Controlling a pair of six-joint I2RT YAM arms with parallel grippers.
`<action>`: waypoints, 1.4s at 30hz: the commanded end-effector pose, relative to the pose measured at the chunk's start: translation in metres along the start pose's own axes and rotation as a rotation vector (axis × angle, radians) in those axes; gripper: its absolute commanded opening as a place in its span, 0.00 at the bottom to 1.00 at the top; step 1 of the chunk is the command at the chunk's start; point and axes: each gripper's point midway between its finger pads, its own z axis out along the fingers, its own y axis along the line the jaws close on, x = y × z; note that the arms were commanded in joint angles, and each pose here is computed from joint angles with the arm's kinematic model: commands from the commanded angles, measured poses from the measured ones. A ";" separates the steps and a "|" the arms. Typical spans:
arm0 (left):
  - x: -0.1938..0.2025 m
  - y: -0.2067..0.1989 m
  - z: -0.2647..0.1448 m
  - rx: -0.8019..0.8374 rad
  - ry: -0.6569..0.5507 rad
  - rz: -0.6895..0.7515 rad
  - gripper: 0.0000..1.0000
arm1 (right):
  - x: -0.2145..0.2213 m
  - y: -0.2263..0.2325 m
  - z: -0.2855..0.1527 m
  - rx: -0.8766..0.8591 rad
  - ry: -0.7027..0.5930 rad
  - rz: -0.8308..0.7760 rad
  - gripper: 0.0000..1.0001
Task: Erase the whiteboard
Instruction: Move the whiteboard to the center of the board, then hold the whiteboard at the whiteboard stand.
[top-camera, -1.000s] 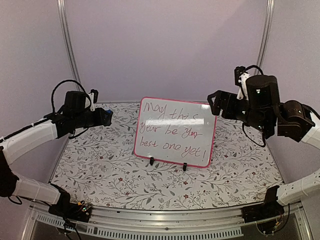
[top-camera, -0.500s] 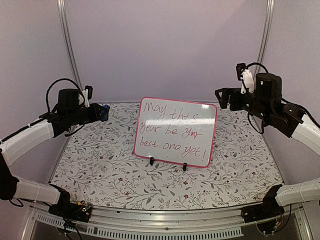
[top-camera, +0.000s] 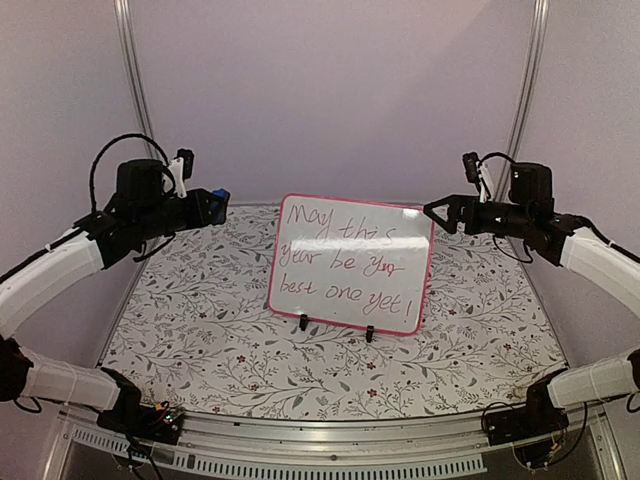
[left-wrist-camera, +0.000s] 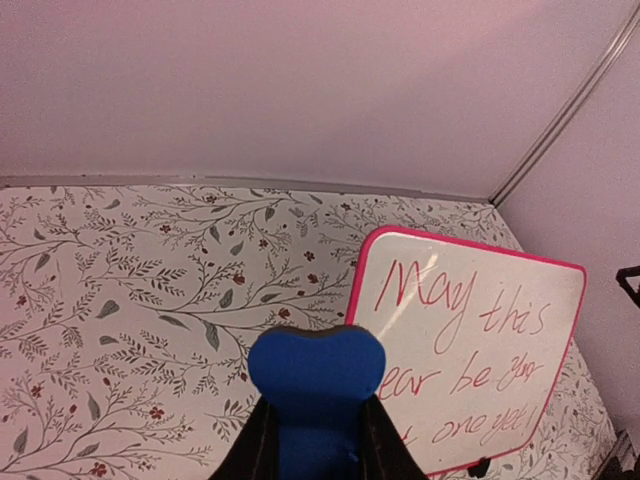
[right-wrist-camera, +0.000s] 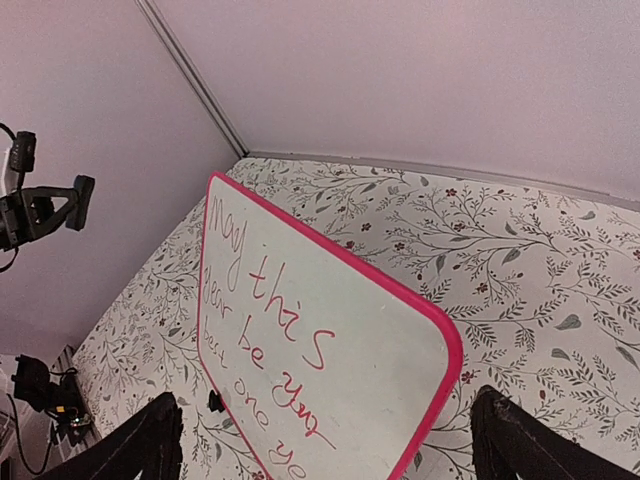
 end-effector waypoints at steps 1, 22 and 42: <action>-0.032 -0.021 0.000 -0.042 -0.074 0.073 0.15 | -0.002 -0.012 -0.004 -0.204 -0.045 0.121 0.97; 0.000 -0.034 0.016 0.064 -0.050 0.097 0.15 | -0.005 -0.029 0.001 -0.180 -0.132 0.110 0.96; 0.000 -0.039 0.009 0.095 -0.052 0.104 0.15 | -0.001 -0.033 0.078 -0.438 0.075 0.095 0.87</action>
